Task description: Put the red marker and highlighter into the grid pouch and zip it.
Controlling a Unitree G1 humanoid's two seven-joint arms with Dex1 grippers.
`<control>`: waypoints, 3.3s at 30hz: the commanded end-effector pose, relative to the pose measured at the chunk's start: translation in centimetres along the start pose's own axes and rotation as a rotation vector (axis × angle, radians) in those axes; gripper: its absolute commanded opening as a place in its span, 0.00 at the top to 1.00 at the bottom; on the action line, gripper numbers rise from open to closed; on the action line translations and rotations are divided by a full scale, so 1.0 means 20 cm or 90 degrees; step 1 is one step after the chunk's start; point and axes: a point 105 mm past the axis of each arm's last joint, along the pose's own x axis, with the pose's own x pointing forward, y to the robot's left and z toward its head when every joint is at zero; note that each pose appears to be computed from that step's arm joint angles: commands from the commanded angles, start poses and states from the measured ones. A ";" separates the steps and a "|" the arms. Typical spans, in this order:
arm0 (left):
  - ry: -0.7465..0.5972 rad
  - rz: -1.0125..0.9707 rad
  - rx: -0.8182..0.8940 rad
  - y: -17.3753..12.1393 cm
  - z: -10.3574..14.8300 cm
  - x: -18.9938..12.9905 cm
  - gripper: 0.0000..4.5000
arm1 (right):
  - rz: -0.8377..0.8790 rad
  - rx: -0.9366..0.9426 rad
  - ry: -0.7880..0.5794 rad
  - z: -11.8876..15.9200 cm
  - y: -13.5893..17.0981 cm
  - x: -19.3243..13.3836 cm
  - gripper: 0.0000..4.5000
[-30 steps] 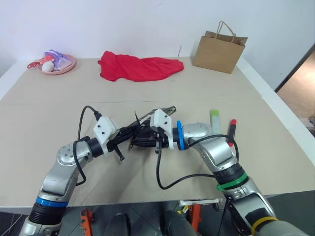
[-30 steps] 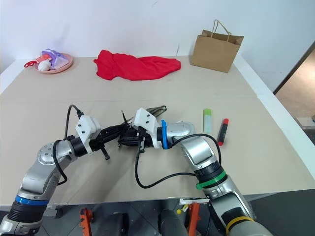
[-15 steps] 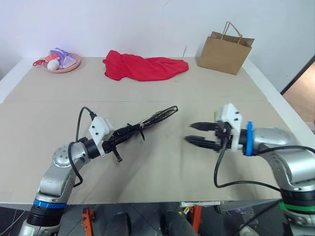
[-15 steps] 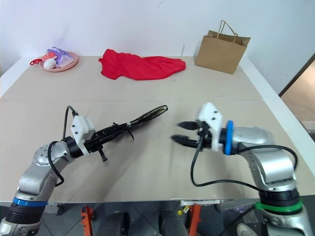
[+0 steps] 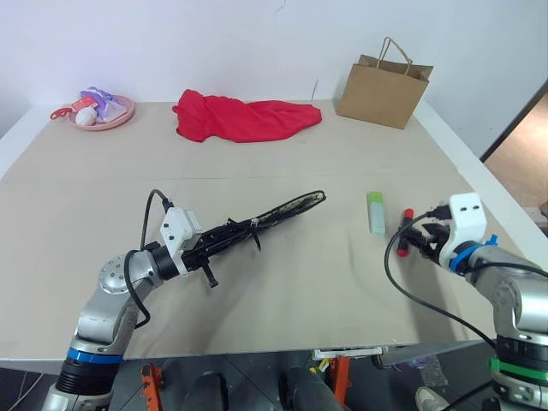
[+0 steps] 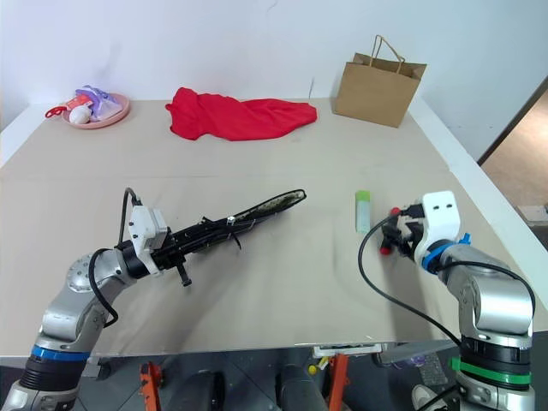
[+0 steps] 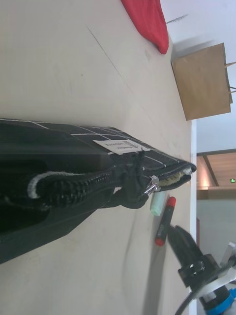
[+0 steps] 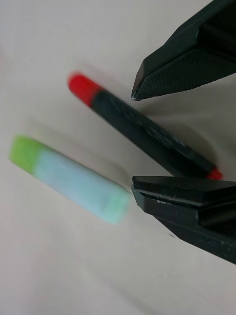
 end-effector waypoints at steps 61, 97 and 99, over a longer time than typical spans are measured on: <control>-0.002 -0.037 0.044 -0.02 0.01 -0.03 1.00 | 0.512 -0.674 -0.282 0.36 0.66 -0.22 0.87; -0.008 -0.055 0.062 -0.04 0.01 -0.01 1.00 | 0.686 -0.844 -0.321 0.27 1.10 -0.04 0.87; -0.009 -0.053 0.064 -0.03 0.01 -0.01 1.00 | 0.694 -0.840 -0.329 0.28 1.13 -0.04 0.87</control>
